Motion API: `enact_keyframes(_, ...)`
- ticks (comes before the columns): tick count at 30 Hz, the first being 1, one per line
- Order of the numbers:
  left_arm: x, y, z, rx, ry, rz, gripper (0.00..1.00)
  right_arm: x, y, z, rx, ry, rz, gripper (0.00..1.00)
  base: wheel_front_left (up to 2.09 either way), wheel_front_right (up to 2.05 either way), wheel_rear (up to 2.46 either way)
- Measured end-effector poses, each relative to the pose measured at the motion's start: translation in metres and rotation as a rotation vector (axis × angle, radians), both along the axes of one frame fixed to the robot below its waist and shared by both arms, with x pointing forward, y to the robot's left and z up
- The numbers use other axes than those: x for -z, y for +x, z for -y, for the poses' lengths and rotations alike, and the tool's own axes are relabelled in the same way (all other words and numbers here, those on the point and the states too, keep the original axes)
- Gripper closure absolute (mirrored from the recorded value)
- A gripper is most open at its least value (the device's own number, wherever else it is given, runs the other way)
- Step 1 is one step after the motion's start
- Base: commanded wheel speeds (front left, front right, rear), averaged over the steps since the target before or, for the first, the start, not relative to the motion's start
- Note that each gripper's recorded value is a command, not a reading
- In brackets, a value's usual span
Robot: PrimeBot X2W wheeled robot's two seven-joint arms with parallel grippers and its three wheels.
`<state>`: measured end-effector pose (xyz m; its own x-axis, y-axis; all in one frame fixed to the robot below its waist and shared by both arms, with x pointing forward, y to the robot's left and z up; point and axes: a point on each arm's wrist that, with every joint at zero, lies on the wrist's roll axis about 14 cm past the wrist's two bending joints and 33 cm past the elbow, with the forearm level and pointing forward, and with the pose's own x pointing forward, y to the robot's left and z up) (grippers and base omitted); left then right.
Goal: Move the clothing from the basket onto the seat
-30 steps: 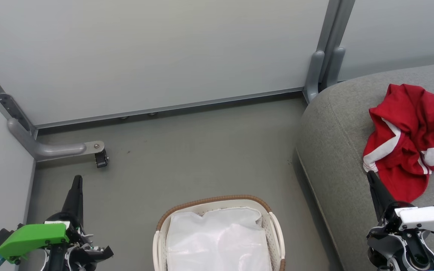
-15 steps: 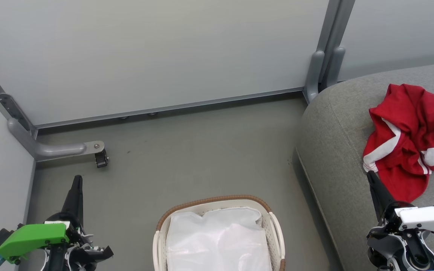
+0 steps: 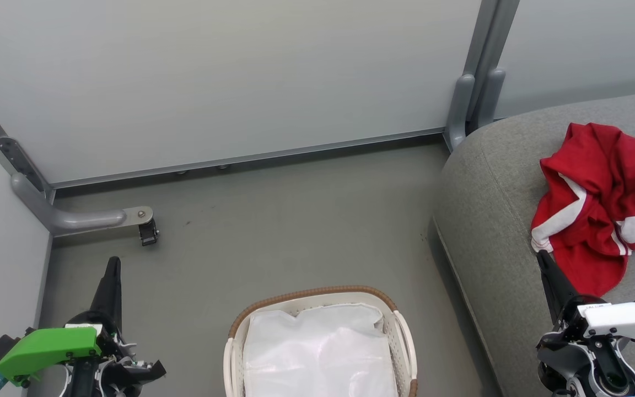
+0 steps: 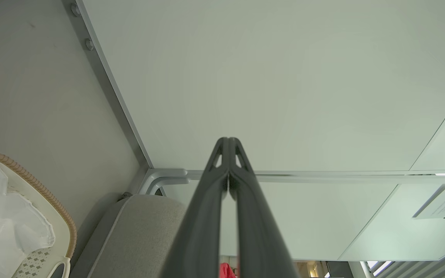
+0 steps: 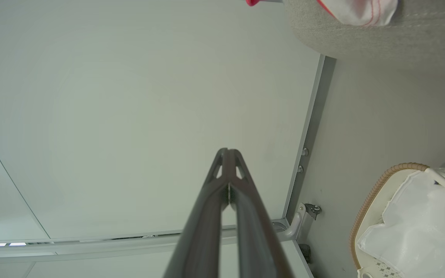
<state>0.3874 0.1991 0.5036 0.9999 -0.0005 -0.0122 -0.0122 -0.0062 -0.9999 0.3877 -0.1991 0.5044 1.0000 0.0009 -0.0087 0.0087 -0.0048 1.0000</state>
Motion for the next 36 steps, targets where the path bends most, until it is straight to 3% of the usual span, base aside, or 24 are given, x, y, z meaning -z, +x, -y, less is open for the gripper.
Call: enact_keyframes(36, -0.0001, 0.0, 0.0, 0.0, 0.0, 0.0, 1.0, 0.0, 0.0, 0.0, 0.0, 0.0, 0.0, 1.0, 0.0, 0.0, 0.0)
